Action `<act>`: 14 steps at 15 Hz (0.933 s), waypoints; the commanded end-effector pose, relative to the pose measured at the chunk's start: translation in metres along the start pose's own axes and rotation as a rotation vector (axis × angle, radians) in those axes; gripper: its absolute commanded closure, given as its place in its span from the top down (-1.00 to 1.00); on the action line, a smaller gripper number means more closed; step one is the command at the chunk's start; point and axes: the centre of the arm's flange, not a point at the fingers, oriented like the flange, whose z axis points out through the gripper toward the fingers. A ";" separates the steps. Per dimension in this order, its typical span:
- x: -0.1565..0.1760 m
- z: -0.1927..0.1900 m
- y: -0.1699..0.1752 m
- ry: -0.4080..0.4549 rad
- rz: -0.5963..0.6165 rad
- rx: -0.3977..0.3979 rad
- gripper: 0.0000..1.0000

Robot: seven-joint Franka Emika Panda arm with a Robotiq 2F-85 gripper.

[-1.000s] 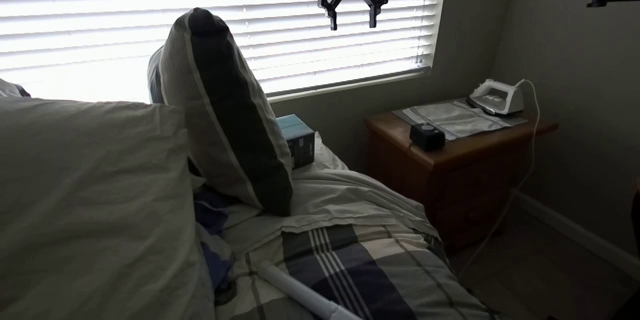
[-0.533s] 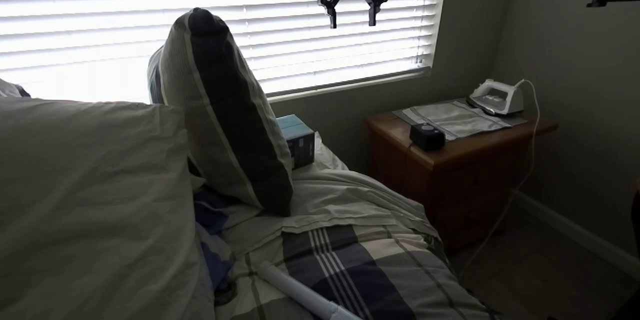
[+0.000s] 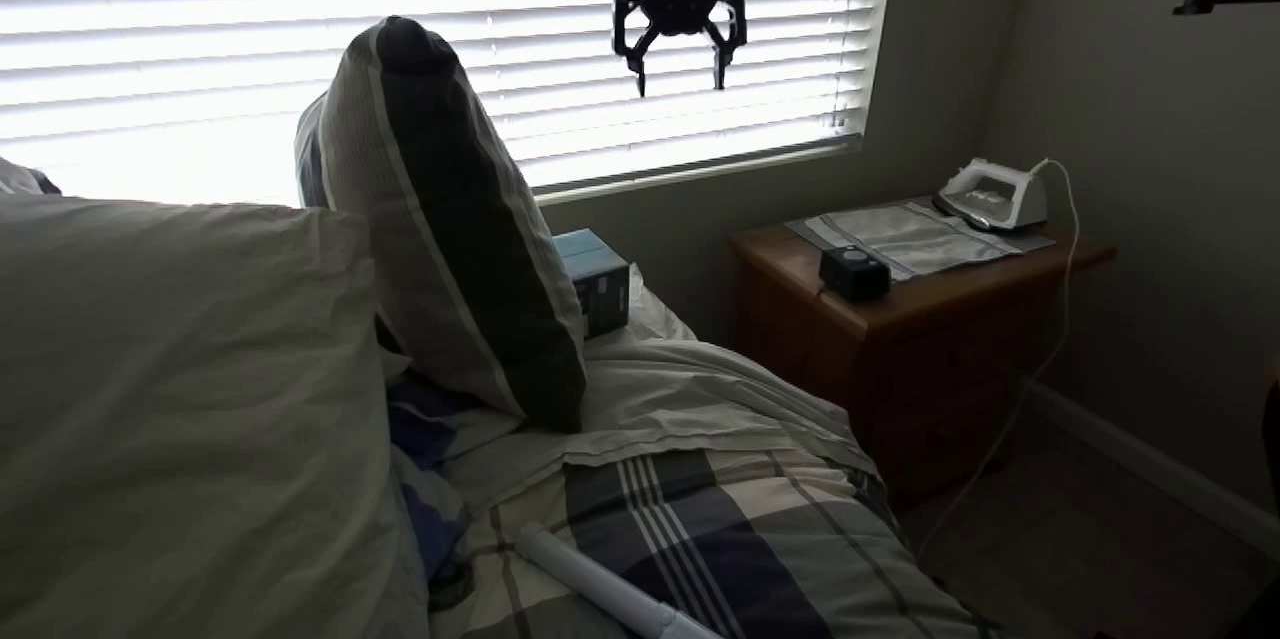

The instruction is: Pick up the blue tissue box and place it right side up on the bedside table

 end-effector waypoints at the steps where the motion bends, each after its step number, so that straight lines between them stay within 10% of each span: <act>1: 0.059 0.034 -0.047 0.062 0.174 0.023 1.00; 14: 0.118 0.141 -0.114 0.229 0.563 0.048 1.00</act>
